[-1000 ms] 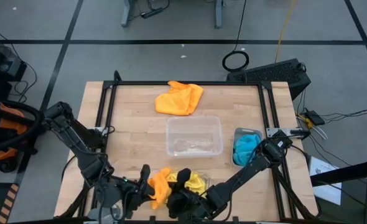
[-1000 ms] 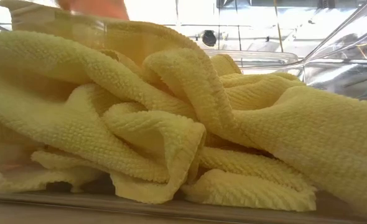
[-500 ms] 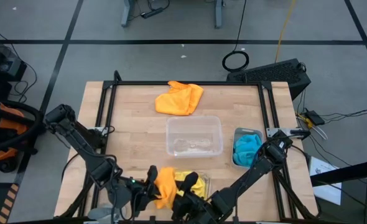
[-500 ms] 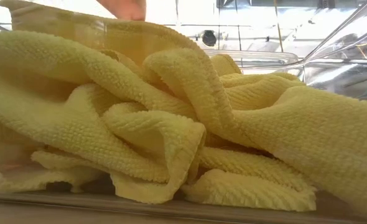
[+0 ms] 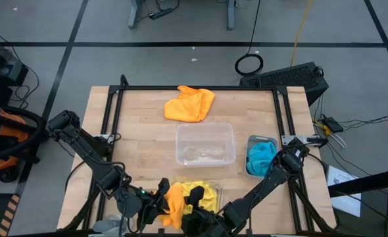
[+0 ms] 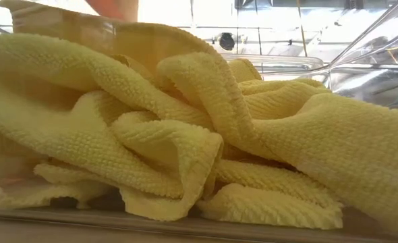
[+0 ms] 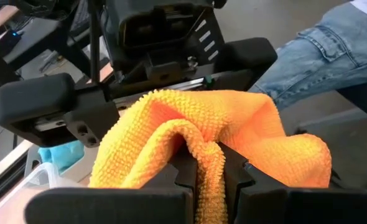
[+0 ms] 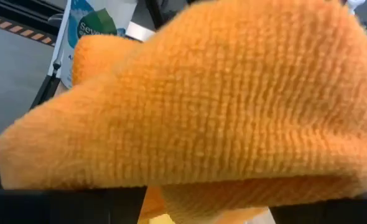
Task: Sort microfiber towel by color & place in baskets
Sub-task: Put the bottom orange microfiber cloth into the white transparent bin
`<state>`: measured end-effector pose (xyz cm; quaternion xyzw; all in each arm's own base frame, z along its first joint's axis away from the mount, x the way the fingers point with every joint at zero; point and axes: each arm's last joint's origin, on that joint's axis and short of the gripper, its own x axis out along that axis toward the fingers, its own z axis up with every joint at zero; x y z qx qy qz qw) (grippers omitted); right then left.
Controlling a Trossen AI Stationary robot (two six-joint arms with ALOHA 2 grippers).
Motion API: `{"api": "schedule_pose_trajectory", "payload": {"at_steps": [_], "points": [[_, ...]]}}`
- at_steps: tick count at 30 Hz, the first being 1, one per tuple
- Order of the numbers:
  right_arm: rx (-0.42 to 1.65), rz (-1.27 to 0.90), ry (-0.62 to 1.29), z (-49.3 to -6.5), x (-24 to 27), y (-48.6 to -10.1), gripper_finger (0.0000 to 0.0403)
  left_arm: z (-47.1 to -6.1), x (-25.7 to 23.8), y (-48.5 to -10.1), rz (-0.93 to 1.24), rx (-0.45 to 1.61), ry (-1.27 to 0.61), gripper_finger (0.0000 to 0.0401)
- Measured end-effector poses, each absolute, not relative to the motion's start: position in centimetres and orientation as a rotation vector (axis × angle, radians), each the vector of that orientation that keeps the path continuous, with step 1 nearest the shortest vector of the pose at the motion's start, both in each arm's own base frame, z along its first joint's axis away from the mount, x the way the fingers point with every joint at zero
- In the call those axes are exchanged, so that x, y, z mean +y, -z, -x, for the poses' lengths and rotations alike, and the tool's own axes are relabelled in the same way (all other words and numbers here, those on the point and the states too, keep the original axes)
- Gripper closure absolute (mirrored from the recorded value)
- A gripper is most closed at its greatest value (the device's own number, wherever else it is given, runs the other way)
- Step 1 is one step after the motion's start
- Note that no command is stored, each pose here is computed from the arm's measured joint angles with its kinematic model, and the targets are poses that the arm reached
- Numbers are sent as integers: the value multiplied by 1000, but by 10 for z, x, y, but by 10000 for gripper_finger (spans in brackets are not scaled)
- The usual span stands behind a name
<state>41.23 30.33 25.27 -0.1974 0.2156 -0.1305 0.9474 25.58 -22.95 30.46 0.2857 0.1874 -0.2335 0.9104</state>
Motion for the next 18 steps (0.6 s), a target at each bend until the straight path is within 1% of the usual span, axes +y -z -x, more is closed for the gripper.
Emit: {"api": "schedule_pose_trajectory", "payload": {"at_steps": [7, 11, 18], "points": [[427, 410, 250, -412, 306, -254, 131, -257, -228, -305, -586, 388, 476, 375], [433, 401, 193, -410, 311, -254, 131, -258, -228, -305, -586, 388, 472, 375], [428, 398, 200, -411, 310, -254, 131, -259, -225, -305, -551, 400, 429, 375]]}}
